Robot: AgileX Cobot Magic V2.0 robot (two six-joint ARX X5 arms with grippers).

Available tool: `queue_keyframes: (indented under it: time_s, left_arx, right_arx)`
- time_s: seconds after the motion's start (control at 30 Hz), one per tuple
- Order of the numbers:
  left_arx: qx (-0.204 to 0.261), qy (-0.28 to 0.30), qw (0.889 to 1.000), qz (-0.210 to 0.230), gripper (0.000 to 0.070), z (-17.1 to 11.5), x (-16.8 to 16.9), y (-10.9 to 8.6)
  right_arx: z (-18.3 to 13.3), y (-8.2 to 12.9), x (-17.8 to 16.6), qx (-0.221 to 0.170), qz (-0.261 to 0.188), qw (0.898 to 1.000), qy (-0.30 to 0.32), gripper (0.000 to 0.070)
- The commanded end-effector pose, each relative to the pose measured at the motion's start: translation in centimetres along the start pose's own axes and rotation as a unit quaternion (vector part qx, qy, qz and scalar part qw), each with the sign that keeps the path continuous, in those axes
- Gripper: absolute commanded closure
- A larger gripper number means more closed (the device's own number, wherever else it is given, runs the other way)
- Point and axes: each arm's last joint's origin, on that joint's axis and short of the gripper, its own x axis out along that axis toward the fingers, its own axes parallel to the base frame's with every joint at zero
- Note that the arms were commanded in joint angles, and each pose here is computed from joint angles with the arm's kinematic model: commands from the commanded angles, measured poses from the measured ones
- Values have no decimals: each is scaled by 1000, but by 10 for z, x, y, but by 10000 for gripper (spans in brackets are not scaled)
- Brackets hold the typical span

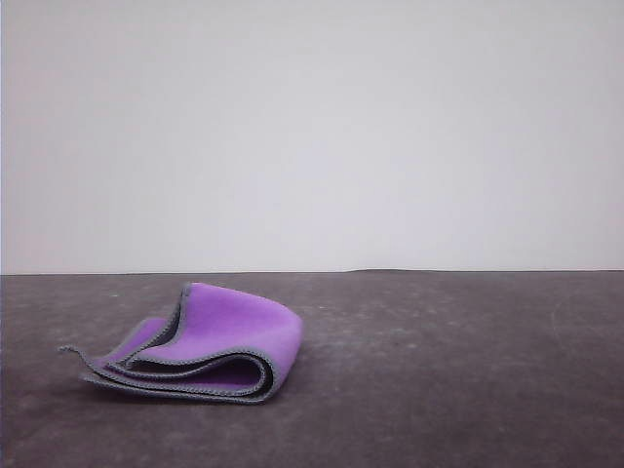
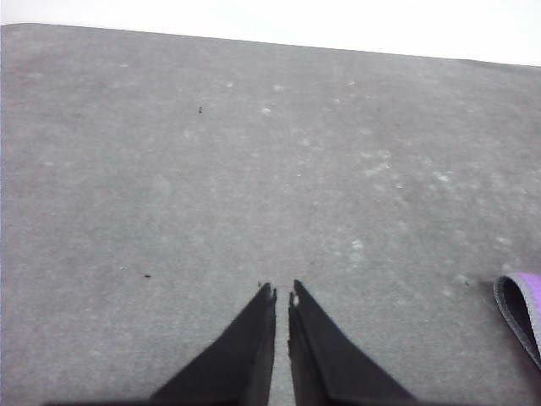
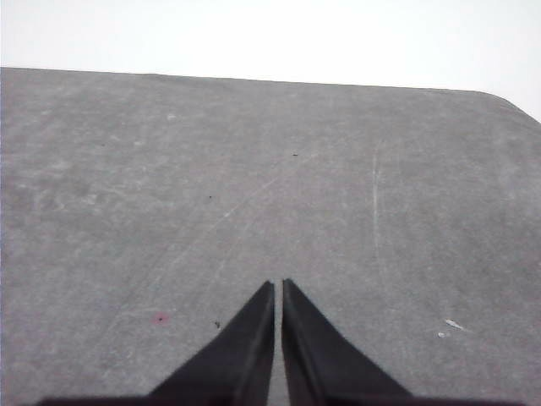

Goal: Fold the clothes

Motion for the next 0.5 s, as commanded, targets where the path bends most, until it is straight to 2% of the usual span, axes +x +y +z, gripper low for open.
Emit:
queue_keyframes:
  time_s: [0.0, 0.47]
  left_arx:
    - [-3, 14, 1000, 3, 684, -7, 2, 1]
    - [-3, 14, 1000, 3, 684, -7, 2, 1]
  right_arx:
    - [0, 0, 0, 6, -1, 1000, -3, 690]
    - [0, 0, 0, 6, -1, 1000, -3, 690]
